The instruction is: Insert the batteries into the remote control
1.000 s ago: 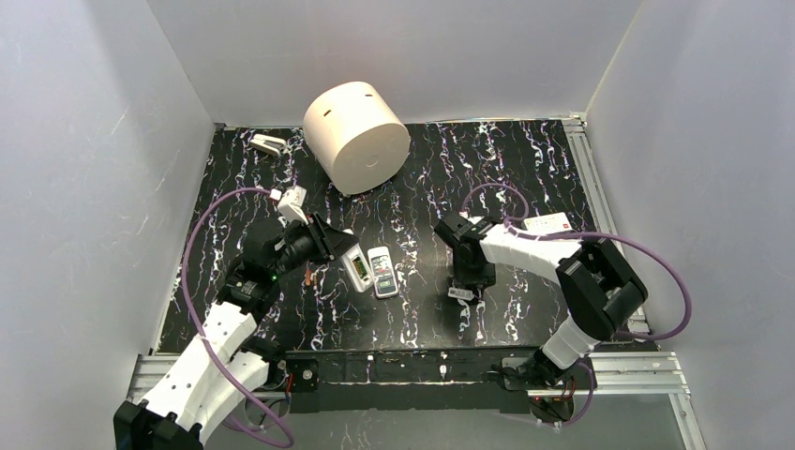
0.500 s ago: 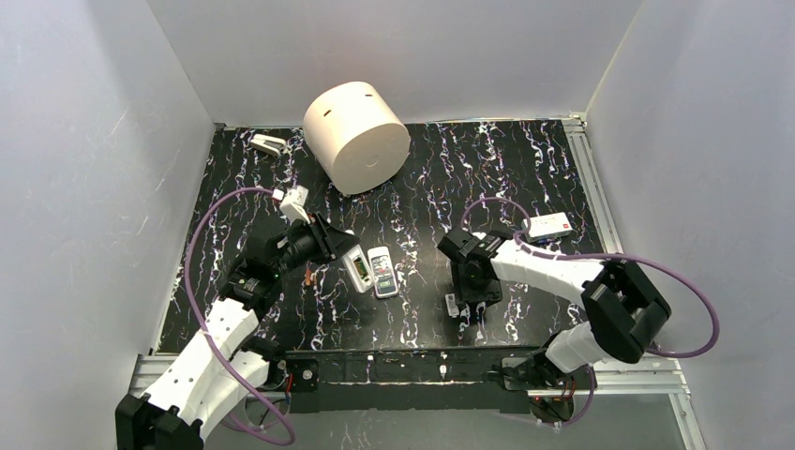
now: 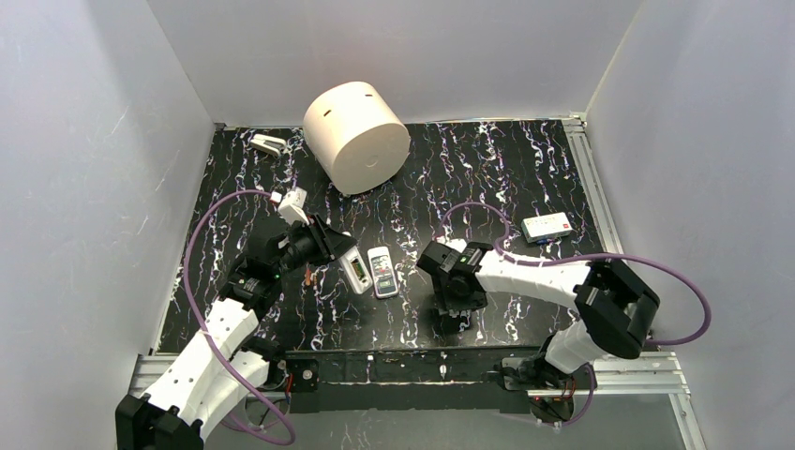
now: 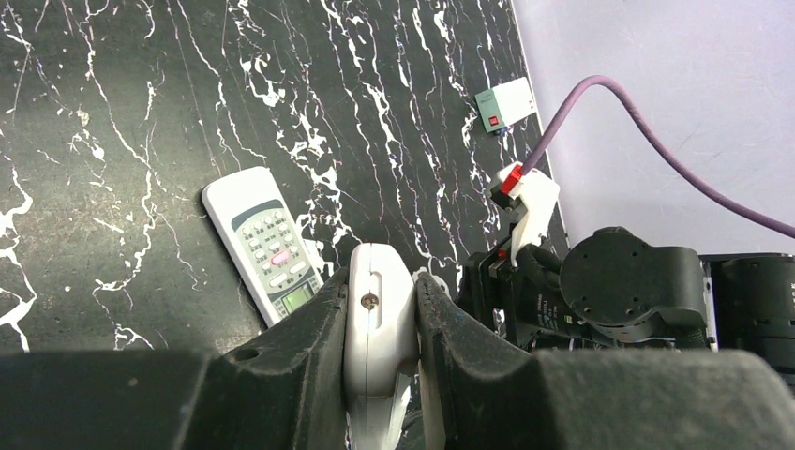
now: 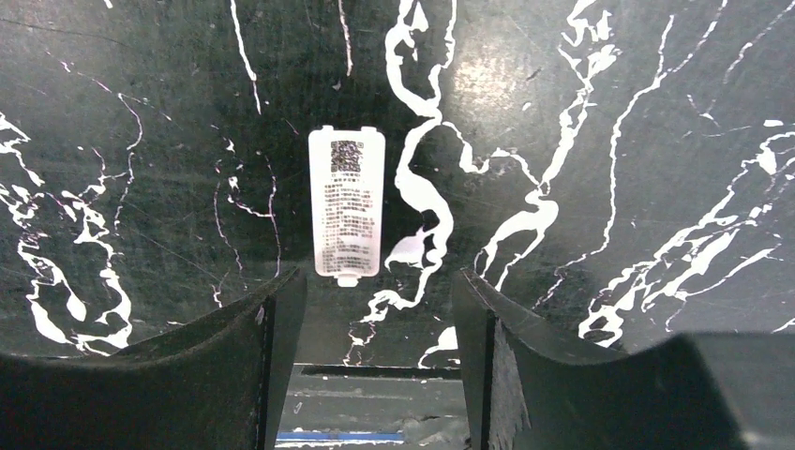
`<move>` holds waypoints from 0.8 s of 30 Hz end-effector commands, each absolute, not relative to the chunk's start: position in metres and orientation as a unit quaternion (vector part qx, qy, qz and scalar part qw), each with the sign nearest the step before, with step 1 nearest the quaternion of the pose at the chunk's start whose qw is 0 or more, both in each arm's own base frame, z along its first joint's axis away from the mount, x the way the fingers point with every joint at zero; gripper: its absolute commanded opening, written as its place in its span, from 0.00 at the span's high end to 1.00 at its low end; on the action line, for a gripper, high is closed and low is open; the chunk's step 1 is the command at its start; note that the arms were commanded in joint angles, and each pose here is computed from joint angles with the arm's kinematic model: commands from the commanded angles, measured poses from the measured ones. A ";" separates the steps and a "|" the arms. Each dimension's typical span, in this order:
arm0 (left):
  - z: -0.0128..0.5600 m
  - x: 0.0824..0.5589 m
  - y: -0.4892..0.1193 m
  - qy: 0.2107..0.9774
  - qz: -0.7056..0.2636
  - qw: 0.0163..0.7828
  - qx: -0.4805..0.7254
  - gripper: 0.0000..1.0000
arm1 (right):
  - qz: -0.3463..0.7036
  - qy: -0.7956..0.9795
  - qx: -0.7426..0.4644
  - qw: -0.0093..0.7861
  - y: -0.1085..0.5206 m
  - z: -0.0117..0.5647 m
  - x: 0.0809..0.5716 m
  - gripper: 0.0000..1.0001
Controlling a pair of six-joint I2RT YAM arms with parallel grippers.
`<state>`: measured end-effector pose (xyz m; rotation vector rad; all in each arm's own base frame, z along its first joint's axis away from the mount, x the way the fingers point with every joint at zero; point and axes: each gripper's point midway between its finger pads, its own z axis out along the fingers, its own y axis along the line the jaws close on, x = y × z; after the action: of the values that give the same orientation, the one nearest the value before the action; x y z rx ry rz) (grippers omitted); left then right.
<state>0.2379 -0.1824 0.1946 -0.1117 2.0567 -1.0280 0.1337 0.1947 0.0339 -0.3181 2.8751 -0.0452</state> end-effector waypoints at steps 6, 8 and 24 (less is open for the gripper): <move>0.202 0.240 -0.181 0.811 -0.406 0.419 -0.042 1.00 | 0.017 0.986 -0.101 0.134 0.213 0.020 0.137 0.36; 0.202 0.241 -0.182 0.811 -0.407 0.417 -0.042 1.00 | 0.013 0.986 -0.100 0.132 0.212 0.016 0.137 0.39; 0.192 0.242 -0.191 0.815 -0.424 0.393 -0.040 1.00 | -0.036 0.987 -0.097 0.126 0.197 0.004 0.137 0.77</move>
<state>0.2396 -0.1830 0.1871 -0.1256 2.0862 -1.0220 0.1396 0.2152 0.0168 -0.2715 2.8638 0.0287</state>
